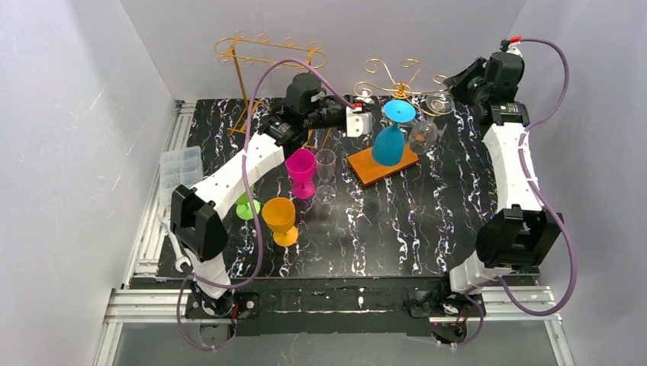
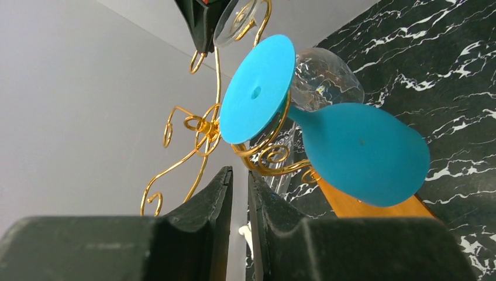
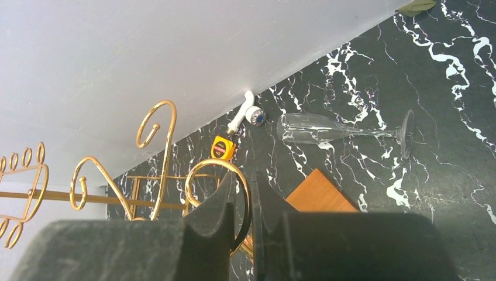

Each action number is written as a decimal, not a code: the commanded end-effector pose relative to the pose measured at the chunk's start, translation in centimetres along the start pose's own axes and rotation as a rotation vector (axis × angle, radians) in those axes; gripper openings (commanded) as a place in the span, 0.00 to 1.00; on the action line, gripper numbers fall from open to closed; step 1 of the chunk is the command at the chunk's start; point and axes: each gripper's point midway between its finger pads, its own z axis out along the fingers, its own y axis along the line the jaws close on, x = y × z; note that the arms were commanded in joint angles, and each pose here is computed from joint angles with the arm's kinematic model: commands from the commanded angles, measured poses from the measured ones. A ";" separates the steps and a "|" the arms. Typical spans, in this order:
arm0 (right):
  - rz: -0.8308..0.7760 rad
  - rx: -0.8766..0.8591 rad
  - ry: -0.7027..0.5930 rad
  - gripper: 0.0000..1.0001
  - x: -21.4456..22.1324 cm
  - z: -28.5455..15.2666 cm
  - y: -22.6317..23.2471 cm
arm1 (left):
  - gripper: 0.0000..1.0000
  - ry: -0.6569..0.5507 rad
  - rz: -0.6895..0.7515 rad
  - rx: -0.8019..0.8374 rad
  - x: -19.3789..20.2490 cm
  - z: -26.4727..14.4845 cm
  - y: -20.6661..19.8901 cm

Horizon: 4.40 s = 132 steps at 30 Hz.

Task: Place the wine glass upside down on the wine glass rack
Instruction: Adjust the wine rack at the center of the board, then pick up the wine glass at the center of the board.

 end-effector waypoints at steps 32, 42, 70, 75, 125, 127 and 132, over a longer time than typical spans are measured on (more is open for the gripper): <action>-0.064 0.083 -0.068 0.09 -1.5 1.6 -1.8 | 0.31 0.083 0.316 -0.106 1.7 -1.4 6.0; -0.058 0.087 -0.051 0.09 -0.9 2.6 -2.2 | 0.00 -0.007 0.313 -0.076 -1.6 -2.2 4.9; -0.112 -0.056 -0.018 0.17 -0.9 5.2 4.3 | 0.00 -0.099 -0.127 -0.087 -9.8 0.7 2.7; -0.120 -0.060 -0.016 0.17 -0.8 5.4 4.5 | 0.00 -0.111 -0.184 -0.098 -10.4 1.2 3.0; 0.012 0.160 -0.171 0.98 -7.4 6.0 -3.2 | 0.77 -0.023 -0.213 -0.215 -10.8 -4.3 3.9; 0.024 0.198 -0.157 0.98 -6.6 6.5 -4.9 | 0.80 -0.007 -0.230 -0.212 -10.7 -4.7 3.7; 0.031 0.262 -0.106 0.98 -4.0 8.4 -8.4 | 0.83 -0.008 -0.232 -0.242 -11.4 -5.7 4.5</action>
